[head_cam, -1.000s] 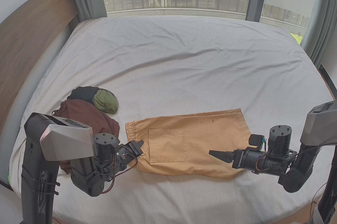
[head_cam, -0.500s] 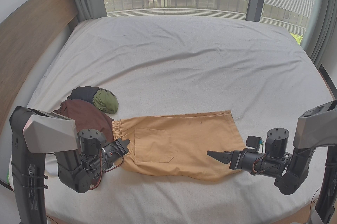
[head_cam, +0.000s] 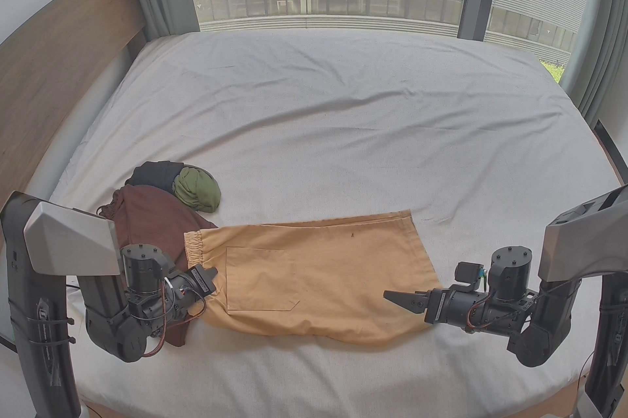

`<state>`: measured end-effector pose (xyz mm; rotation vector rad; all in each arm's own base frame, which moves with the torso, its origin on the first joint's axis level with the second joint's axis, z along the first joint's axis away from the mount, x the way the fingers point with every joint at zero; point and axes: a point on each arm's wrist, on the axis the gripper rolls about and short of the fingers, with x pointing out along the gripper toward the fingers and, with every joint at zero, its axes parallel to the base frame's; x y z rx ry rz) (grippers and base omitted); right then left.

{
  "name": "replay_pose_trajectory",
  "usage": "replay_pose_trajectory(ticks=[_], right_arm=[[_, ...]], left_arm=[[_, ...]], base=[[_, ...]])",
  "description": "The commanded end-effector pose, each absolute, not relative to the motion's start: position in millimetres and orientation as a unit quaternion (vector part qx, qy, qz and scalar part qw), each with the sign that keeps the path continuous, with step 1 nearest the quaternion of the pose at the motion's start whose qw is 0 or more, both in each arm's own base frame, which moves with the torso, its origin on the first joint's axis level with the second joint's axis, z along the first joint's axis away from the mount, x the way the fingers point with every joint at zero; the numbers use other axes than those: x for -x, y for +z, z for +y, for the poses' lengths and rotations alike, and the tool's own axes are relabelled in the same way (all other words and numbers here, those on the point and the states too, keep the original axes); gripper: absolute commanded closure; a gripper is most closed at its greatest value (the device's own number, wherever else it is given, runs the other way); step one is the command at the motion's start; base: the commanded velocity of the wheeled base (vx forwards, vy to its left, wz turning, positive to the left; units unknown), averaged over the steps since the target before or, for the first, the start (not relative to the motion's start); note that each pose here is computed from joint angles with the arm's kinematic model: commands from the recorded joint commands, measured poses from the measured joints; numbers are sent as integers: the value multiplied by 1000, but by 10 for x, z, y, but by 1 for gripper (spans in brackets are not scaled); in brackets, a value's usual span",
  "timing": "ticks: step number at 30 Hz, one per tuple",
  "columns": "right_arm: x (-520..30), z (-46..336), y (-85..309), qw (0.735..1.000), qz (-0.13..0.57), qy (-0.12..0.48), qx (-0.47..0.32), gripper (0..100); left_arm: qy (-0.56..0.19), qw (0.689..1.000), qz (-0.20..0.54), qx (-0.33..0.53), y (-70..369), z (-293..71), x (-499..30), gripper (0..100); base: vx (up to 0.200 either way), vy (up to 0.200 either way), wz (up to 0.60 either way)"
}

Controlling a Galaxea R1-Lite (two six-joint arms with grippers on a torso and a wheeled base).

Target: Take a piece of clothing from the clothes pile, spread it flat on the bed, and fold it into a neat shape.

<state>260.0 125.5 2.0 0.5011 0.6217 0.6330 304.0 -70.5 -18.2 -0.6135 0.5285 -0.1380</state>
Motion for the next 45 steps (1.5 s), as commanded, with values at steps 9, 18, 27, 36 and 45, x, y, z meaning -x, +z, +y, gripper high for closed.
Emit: replay_pose_trajectory(ticks=[9,18,27,36,45], right_arm=[[-2573,1304,10,869,302,311,-238,0],[-2573,1304,10,869,302,311,-238,0],[-2571,1308,10,869,302,312,-237,0],[-2577,1297,16,870,300,310,-237,0],[-2581,1288,37,871,296,310,-238,0]], left_arm=[[-58,918,252,300,-128,-632,-3013,100],[-57,920,251,295,-121,-622,-3014,100],[-94,923,232,293,100,-784,-2976,100],[-130,918,242,287,223,-1042,-2974,100],[-162,909,250,291,322,-1326,-3011,100]], base=[[0,0,0],[0,0,0],[0,0,0],[0,0,0],[0,0,0]])
